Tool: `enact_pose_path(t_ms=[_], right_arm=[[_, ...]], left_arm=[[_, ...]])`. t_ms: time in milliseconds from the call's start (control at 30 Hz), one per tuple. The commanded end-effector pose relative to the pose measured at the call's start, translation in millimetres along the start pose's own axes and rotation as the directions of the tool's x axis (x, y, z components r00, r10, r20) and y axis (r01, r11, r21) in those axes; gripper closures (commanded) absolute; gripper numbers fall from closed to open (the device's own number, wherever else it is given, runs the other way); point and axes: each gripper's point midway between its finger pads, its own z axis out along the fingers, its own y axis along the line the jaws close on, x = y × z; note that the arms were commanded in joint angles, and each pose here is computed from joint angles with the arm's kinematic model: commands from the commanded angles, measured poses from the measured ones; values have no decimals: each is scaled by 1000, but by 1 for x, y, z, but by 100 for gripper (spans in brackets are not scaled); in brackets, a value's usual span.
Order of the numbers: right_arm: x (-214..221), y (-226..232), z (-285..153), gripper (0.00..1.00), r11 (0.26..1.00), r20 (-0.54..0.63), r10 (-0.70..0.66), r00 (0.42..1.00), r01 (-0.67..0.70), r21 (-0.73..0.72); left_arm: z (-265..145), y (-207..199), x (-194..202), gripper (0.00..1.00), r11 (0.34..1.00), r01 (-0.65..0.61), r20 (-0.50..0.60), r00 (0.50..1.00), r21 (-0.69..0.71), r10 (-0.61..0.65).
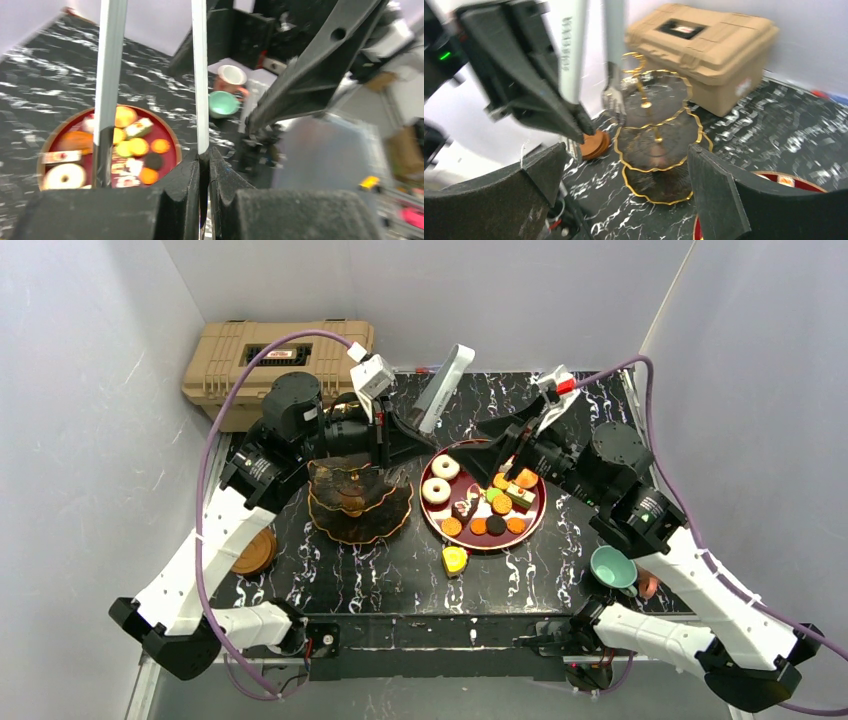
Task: Serve the afternoon tea
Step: Adjust the clamp.
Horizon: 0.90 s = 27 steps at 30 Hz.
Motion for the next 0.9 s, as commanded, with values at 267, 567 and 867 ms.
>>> enact_pose_path(t_ms=[267, 567, 867], right_arm=[[-27, 102, -16, 2, 820, 97, -101, 990, 138, -555], [-37, 107, 8, 2, 822, 50, -33, 998, 56, -566], [-6, 48, 31, 2, 945, -53, -122, 991, 99, -313]], left_arm=[[-32, -88, -2, 100, 855, 272, -171, 961, 441, -217], [-36, -87, 10, 100, 869, 251, -183, 965, 427, -188], [-41, -91, 11, 100, 862, 255, -196, 963, 438, -185]])
